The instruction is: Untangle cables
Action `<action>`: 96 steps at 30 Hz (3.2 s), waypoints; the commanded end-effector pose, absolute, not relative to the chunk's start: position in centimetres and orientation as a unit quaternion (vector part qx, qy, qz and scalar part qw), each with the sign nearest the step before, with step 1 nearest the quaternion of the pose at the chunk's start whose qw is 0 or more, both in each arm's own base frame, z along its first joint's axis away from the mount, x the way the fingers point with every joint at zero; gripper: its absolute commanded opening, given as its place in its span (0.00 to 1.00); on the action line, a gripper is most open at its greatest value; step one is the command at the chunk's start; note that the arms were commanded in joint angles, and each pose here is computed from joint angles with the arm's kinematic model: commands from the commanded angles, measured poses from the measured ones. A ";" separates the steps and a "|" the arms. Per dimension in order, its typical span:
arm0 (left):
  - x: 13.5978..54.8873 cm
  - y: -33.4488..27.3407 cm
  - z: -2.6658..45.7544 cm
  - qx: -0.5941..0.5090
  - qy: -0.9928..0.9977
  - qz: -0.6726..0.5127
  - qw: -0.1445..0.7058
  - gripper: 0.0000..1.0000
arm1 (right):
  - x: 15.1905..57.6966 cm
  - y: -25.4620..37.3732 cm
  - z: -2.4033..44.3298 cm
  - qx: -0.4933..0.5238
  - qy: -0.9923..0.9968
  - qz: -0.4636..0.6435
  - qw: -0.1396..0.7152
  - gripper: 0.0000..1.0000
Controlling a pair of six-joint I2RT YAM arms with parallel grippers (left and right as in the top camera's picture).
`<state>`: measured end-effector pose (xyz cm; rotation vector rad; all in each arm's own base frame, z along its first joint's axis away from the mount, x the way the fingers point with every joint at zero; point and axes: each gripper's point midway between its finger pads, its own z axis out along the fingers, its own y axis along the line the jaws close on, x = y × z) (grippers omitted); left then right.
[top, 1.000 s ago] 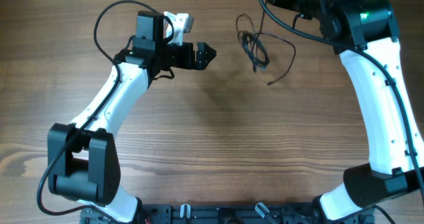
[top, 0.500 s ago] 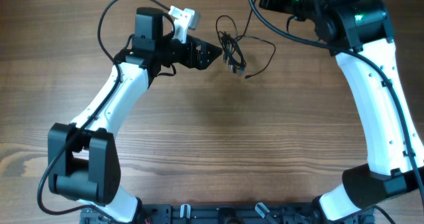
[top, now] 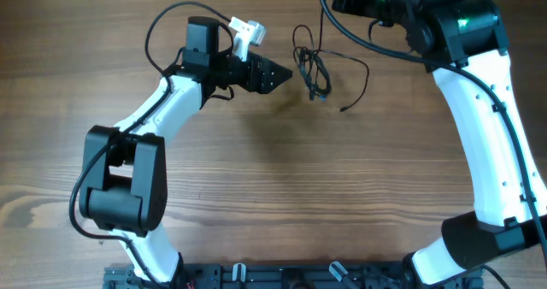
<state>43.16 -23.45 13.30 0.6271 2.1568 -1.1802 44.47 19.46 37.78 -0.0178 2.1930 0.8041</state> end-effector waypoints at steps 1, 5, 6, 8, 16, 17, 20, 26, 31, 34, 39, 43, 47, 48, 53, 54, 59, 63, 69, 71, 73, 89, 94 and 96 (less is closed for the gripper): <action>42.2 -25.0 15.4 0.273 0.768 -0.493 0.303 0.93 | 44.0 19.9 39.1 -0.016 0.854 0.333 0.400 0.05; 42.4 -26.0 16.5 0.273 0.756 -0.504 0.315 0.87 | 43.8 20.3 39.1 -0.021 0.854 0.334 0.398 0.05; 42.3 -26.3 16.7 0.278 0.752 -0.507 0.316 0.86 | 43.7 20.5 39.2 -0.023 0.854 0.335 0.398 0.05; 42.1 -26.7 16.9 0.286 0.746 -0.510 0.319 0.83 | 43.6 20.8 39.2 -0.025 0.853 0.337 0.397 0.05; 41.8 -27.3 16.9 0.292 0.744 -0.512 0.316 0.35 | 43.6 20.8 39.2 -0.025 0.853 0.337 0.398 0.04; 41.8 -27.3 16.9 0.291 0.744 -0.511 0.317 0.34 | 43.6 20.8 39.2 -0.025 0.853 0.337 0.398 0.05; 41.8 -27.3 16.9 0.291 0.745 -0.510 0.317 0.32 | 43.6 20.8 39.2 -0.025 0.853 0.337 0.398 0.05; 41.8 -27.3 16.9 0.291 0.745 -0.510 0.317 0.33 | 43.6 20.8 39.2 -0.025 0.853 0.337 0.398 0.05; 41.8 -27.3 16.9 0.291 0.745 -0.510 0.317 0.52 | 43.6 20.8 39.2 -0.020 0.853 0.340 0.396 0.04; 41.8 -27.3 16.9 0.291 0.745 -0.510 0.317 0.71 | 43.6 20.8 39.3 -0.019 0.852 0.341 0.396 0.05; 42.2 -27.1 16.7 0.285 0.752 -0.500 0.322 0.49 | 43.7 20.8 39.3 -0.018 0.852 0.342 0.396 0.05; 42.5 -27.0 16.5 0.281 0.756 -0.493 0.327 0.37 | 43.7 20.8 39.4 -0.017 0.852 0.343 0.396 0.05; 42.6 -27.0 16.5 0.281 0.756 -0.492 0.328 0.26 | 43.7 20.9 39.4 -0.017 0.851 0.343 0.398 0.05; 42.6 -27.0 16.5 0.281 0.756 -0.492 0.328 0.25 | 43.7 20.8 39.4 -0.017 0.851 0.343 0.398 0.05; 42.6 -27.0 16.5 0.281 0.756 -0.491 0.329 0.13 | 43.7 20.9 39.5 -0.017 0.850 0.343 0.399 0.05; 42.6 -27.0 16.5 0.281 0.756 -0.491 0.329 0.12 | 43.7 20.9 39.5 -0.017 0.850 0.343 0.399 0.05; 42.7 -27.0 16.5 0.280 0.757 -0.490 0.329 0.32 | 43.8 20.9 39.6 -0.017 0.849 0.344 0.400 0.05; 43.0 -26.9 16.3 0.276 0.762 -0.482 0.333 0.08 | 43.7 21.0 39.6 -0.019 0.849 0.347 0.399 0.05; 43.0 -26.8 16.3 0.275 0.763 -0.481 0.333 0.07 | 43.7 21.0 39.7 -0.020 0.848 0.347 0.400 0.05; 43.0 -26.9 16.3 0.274 0.763 -0.482 0.332 0.36 | 43.8 21.0 39.7 -0.020 0.848 0.347 0.401 0.05; 42.9 -27.0 16.3 0.275 0.763 -0.482 0.332 0.25 | 43.7 21.1 39.7 -0.021 0.847 0.349 0.401 0.04; 43.5 -26.8 16.0 0.263 0.773 -0.469 0.336 0.04 | 43.7 21.1 39.7 -0.022 0.848 0.349 0.399 0.04; 45.0 -24.5 16.0 0.218 0.789 -0.461 0.342 0.04 | 43.8 20.3 38.8 -0.013 0.859 0.323 0.397 0.05; 45.5 -23.5 16.0 0.207 0.791 -0.460 0.345 0.04 | 43.8 20.0 38.5 -0.010 0.863 0.313 0.396 0.05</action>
